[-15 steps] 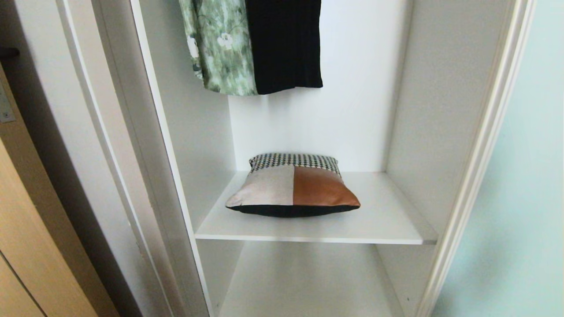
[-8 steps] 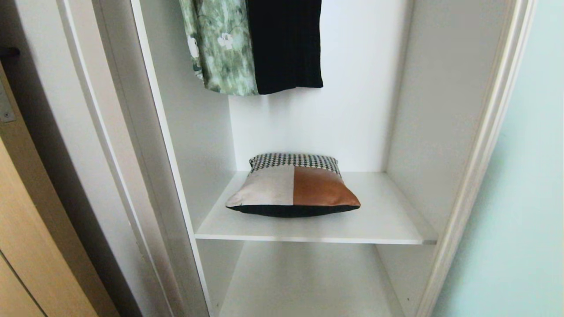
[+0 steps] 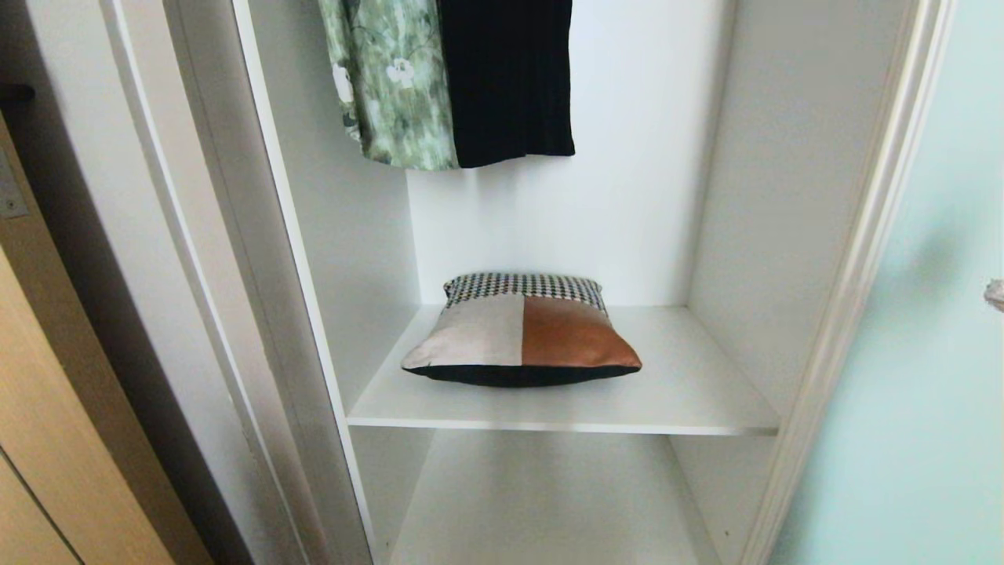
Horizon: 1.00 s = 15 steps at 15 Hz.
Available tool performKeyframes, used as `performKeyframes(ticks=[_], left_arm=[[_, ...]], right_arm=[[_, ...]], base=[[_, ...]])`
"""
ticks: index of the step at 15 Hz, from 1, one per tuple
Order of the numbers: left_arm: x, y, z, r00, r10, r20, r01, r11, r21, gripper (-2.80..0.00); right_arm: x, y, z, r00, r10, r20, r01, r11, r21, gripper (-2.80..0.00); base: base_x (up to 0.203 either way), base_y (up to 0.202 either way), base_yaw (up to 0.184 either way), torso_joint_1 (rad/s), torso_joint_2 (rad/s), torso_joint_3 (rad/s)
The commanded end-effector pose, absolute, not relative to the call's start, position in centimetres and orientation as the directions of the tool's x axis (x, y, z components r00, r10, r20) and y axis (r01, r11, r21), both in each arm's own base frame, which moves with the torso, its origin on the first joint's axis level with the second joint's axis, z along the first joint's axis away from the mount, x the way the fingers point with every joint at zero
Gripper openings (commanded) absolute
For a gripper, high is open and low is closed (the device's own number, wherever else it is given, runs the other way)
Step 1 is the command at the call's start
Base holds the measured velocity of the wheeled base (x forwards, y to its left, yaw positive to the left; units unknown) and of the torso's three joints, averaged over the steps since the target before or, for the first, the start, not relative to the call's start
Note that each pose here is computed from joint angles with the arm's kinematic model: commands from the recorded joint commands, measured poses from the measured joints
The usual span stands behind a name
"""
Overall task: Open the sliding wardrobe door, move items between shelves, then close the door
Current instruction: Close the door
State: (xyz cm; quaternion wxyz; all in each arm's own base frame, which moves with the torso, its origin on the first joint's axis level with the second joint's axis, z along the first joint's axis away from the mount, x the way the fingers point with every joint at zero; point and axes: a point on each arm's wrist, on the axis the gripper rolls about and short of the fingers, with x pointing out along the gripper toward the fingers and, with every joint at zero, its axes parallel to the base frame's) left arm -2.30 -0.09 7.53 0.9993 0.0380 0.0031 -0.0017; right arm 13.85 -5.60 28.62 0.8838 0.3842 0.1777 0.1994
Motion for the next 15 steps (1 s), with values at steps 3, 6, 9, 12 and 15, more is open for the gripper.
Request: performKeyframes(ticks=[3, 6, 9, 12, 15], left_arm=[[-2.3, -0.1, 7.5, 1.000, -0.003, -0.010, 0.004, 0.997, 0.076, -2.80], [-2.3, -0.1, 7.5, 1.000, -0.003, -0.008, 0.004, 0.997, 0.076, -2.80], [-2.3, -0.1, 7.5, 1.000, -0.003, -0.008, 0.004, 0.997, 0.076, -2.80], [-2.3, -0.1, 7.5, 1.000, -0.003, -0.010, 0.004, 0.997, 0.076, -2.80], [-2.3, -0.1, 7.5, 1.000, -0.003, -0.009, 0.004, 0.997, 0.076, -2.80]], right_arm=[[18.6, -8.5, 27.4, 0.840, 0.496, -0.220, -0.128, 0.576, 0.807, -2.80], [20.9, -9.4, 27.2, 0.851, 0.459, -0.255, -0.078, 0.591, 0.803, -2.80], [23.3, -9.5, 27.1, 0.851, 0.441, -0.284, -0.037, 0.592, 0.805, -2.80], [25.6, -9.2, 26.8, 0.852, 0.418, -0.316, 0.015, 0.583, 0.813, -2.80], [26.9, -9.6, 26.4, 0.851, 0.404, -0.334, 0.046, 0.576, 0.816, -2.80]], base=[[0.000, 0.000, 0.000, 0.000, 0.00, 0.000], [0.000, 0.000, 0.000, 0.000, 0.00, 0.000], [0.000, 0.000, 0.000, 0.000, 0.00, 0.000], [0.000, 0.000, 0.000, 0.000, 0.00, 0.000], [0.000, 0.000, 0.000, 0.000, 0.00, 0.000]])
